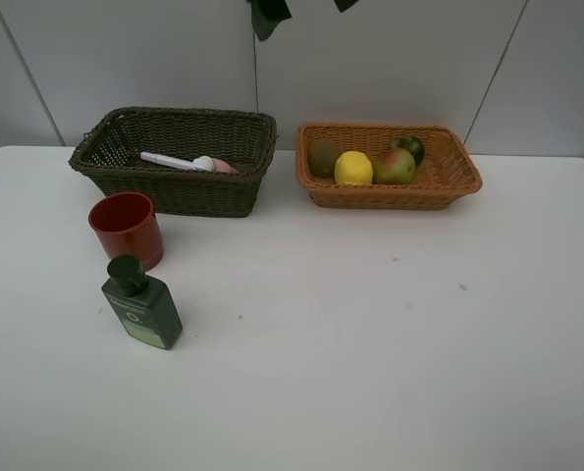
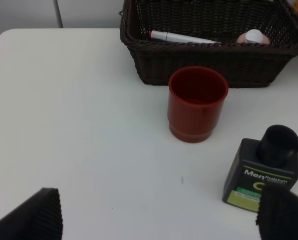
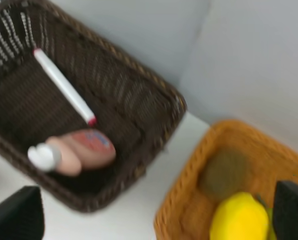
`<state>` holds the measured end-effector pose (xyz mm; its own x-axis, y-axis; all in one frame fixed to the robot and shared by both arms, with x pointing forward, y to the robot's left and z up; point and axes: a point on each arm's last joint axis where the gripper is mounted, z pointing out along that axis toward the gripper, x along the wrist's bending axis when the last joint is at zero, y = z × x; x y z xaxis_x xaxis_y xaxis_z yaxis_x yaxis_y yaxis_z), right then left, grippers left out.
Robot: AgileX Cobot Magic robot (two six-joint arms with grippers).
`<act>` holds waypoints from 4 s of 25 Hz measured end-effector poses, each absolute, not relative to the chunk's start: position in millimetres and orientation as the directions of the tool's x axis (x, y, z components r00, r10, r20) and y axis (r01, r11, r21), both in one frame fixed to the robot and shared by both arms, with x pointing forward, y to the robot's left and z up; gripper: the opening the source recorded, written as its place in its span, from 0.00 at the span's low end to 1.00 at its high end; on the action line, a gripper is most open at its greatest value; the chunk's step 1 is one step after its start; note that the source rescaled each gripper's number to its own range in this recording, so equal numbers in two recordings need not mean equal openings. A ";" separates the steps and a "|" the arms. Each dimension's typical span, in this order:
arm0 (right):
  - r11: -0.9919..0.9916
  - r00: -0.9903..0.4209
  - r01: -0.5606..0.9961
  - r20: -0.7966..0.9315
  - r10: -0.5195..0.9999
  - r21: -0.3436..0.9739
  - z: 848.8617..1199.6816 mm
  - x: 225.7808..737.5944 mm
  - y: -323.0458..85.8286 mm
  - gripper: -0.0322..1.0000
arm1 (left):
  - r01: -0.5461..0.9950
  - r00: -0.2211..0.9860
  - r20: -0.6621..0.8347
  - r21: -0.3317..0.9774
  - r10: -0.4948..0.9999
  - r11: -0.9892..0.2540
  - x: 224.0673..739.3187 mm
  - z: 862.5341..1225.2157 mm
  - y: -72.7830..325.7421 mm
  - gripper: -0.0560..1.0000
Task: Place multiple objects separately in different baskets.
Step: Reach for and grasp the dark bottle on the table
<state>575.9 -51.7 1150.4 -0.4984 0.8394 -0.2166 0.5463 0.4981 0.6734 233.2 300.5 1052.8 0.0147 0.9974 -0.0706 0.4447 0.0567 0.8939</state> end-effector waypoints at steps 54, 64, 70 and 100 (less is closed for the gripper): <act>0.460 -0.680 0.451 -0.040 0.732 0.765 1056.2 264.0 -281.5 1.00 | 0.445 0.015 -0.071 0.894 0.997 0.057 233.2 1052.8 300.5 1.00; 0.437 -0.667 0.444 -0.038 0.744 0.782 1057.2 261.8 -284.4 1.00 | 0.445 0.015 -0.071 0.894 0.997 0.057 233.2 1052.8 300.5 1.00; 0.259 -0.490 0.414 -0.026 0.871 0.872 1059.4 242.7 -304.2 1.00 | 0.445 0.015 -0.071 0.894 0.997 0.057 233.2 1052.8 300.5 1.00; -0.004 0.055 0.434 -0.022 0.998 0.901 1059.2 230.0 -305.9 1.00 | 0.445 0.015 -0.071 0.894 0.997 0.057 233.2 1052.8 300.5 1.00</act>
<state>230.0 -305.9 1059.2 0.0549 0.9982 -0.0221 0.4343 -0.0040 0.9007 233.2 300.5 1052.8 0.0147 0.9974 -0.0706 0.4447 0.0567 0.8939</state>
